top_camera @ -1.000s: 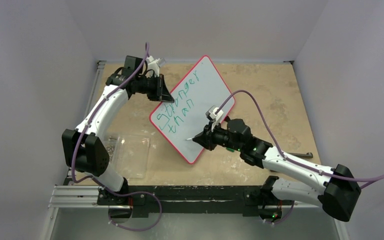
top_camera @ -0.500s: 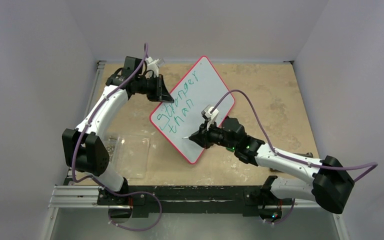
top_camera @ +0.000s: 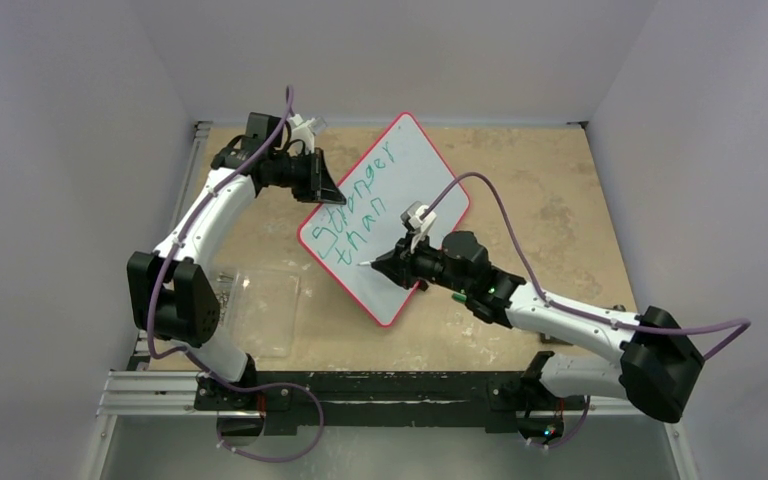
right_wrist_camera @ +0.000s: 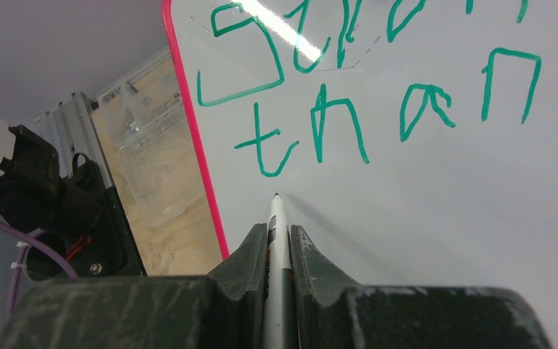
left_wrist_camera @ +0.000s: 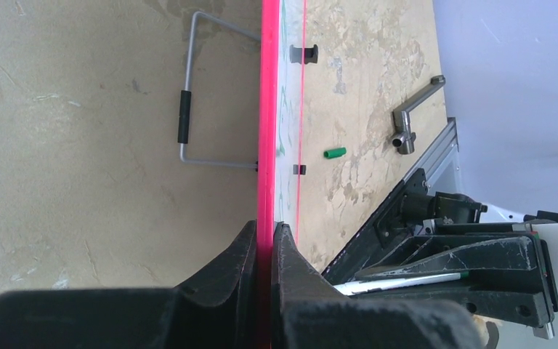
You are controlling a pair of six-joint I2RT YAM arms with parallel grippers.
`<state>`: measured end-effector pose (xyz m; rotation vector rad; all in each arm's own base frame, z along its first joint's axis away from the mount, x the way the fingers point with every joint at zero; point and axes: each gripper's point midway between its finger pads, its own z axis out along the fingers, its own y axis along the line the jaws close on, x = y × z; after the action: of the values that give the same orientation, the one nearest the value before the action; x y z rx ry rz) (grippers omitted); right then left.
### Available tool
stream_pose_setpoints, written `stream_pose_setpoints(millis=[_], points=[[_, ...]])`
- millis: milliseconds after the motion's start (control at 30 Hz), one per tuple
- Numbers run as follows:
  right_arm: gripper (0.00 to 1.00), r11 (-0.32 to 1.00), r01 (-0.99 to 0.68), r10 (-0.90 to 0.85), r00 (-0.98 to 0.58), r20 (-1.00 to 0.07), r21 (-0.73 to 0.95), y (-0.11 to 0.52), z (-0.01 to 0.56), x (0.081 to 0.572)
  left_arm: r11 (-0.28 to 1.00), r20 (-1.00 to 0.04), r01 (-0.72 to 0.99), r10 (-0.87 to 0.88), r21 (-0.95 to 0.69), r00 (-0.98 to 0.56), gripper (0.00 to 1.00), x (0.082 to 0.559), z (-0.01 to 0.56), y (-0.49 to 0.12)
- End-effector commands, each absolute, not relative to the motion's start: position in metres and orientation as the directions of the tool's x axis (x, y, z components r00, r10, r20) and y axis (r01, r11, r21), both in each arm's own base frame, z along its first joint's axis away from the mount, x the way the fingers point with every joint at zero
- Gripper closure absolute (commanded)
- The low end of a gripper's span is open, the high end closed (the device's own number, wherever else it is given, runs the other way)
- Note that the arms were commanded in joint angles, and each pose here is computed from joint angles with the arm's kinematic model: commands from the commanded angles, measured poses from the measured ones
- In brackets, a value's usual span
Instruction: Write a sentence on the whiteboard
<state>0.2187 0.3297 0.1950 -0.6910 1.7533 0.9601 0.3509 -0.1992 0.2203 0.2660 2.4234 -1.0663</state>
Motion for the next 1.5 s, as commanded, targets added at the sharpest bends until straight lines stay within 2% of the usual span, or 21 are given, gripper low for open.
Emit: stream_pose_setpoints(millis=[0,300,700,967,1167,1467], points=[[1.0,0.546,-0.794,0.047,-0.29,-0.956,0.268,0.339,0.225,0.236,0.778,-0.579,0.355,-0.015,-0.518,-0.815,1.0,0.379,0.21,-0.173],[1.0,0.536,-0.8,0.006,-0.317,-0.949,0.271,0.348,0.205,0.238,0.781,-0.579,0.352,-0.016,-0.516,-0.815,1.0,0.379,0.21,-0.172],[1.0,0.458,-0.839,-0.077,-0.367,-0.927,0.294,0.346,0.173,0.212,0.783,-0.581,0.35,-0.018,-0.514,-0.813,1.0,0.381,0.211,-0.171],[1.0,0.49,-0.818,-0.105,-0.398,-0.911,0.301,0.331,0.158,0.205,0.786,-0.582,0.346,-0.021,-0.513,-0.813,1.0,0.381,0.212,-0.169],[1.0,0.575,-0.768,-0.099,-0.408,-0.907,0.283,0.316,0.153,0.213,0.786,-0.585,0.348,-0.021,-0.51,-0.811,1.0,0.381,0.213,-0.169],[1.0,0.631,-0.743,-0.068,-0.341,-0.937,0.225,0.317,0.193,0.235,0.784,-0.588,0.351,-0.021,-0.512,-0.809,1.0,0.38,0.215,-0.169]])
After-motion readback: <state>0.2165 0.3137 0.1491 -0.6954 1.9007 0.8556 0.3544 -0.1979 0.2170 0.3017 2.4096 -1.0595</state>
